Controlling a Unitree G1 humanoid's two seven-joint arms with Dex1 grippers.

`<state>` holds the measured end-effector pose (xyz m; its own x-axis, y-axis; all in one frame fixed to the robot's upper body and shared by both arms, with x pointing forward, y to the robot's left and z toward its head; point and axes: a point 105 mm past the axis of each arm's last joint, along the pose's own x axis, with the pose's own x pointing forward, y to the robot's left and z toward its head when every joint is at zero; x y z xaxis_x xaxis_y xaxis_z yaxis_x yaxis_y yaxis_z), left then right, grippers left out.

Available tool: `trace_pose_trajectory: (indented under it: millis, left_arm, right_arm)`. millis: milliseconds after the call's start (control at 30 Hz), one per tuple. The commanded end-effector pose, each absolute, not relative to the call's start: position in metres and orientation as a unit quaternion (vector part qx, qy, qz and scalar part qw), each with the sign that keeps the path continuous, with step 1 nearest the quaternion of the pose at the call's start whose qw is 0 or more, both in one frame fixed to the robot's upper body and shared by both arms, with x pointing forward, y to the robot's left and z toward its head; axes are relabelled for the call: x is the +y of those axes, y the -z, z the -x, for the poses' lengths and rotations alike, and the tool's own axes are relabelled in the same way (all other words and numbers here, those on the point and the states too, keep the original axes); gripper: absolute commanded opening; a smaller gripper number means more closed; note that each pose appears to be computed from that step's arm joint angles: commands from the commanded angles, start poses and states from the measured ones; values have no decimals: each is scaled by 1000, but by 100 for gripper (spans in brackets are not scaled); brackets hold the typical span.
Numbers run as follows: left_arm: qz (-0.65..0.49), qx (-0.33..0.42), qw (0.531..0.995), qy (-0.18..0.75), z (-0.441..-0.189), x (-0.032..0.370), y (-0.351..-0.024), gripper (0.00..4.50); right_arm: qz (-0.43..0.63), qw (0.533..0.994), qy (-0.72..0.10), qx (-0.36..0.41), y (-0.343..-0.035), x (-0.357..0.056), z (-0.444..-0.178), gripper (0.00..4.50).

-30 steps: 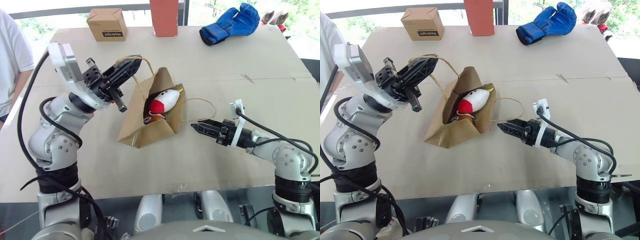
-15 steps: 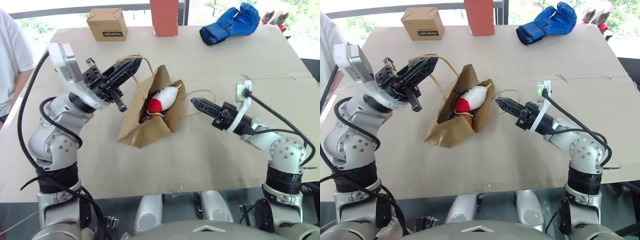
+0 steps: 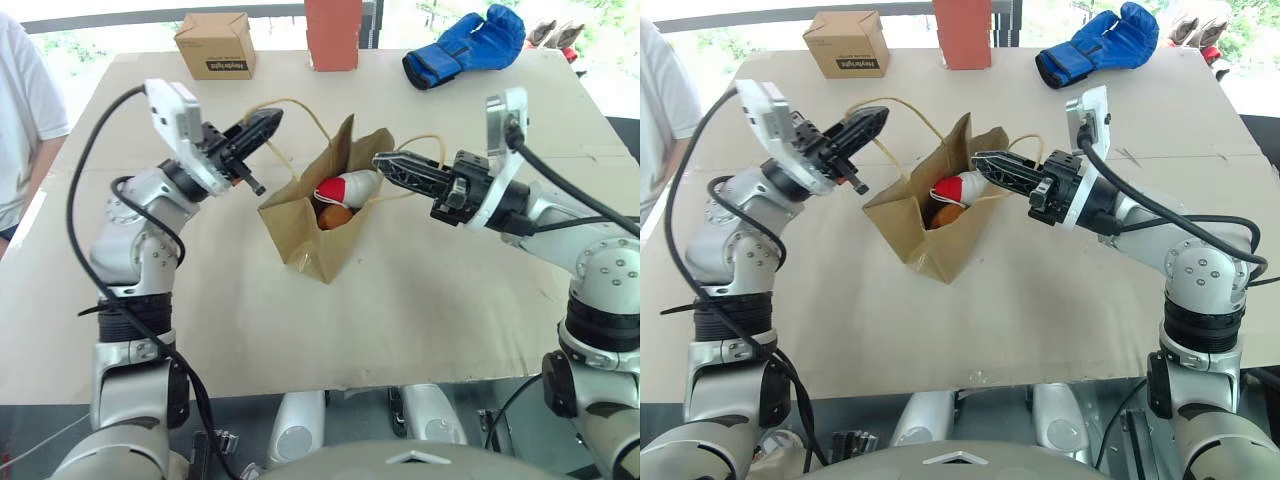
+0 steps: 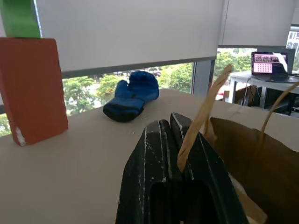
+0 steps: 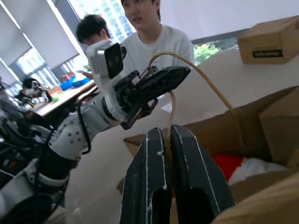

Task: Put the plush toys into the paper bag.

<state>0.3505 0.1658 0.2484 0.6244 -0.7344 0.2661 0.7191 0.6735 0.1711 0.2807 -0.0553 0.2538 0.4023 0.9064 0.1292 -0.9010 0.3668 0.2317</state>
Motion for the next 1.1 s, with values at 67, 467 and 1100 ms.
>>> trace_pose_trajectory:
  millis: [67, 467, 1100]
  left_arm:
    - [9, -167, 885, 434, -337, 175, -261, 73]
    - [86, -91, 879, 459, -277, 204, -246, 446]
    - [27, -24, 910, 413, -260, 153, -191, 450]
  right_arm:
    - [-92, 813, -575, -29, -272, -59, -264, 138]
    - [-4, 814, -577, 60, -259, -109, -232, 398]
    - [30, 801, -598, -9, -172, 3, -289, 5]
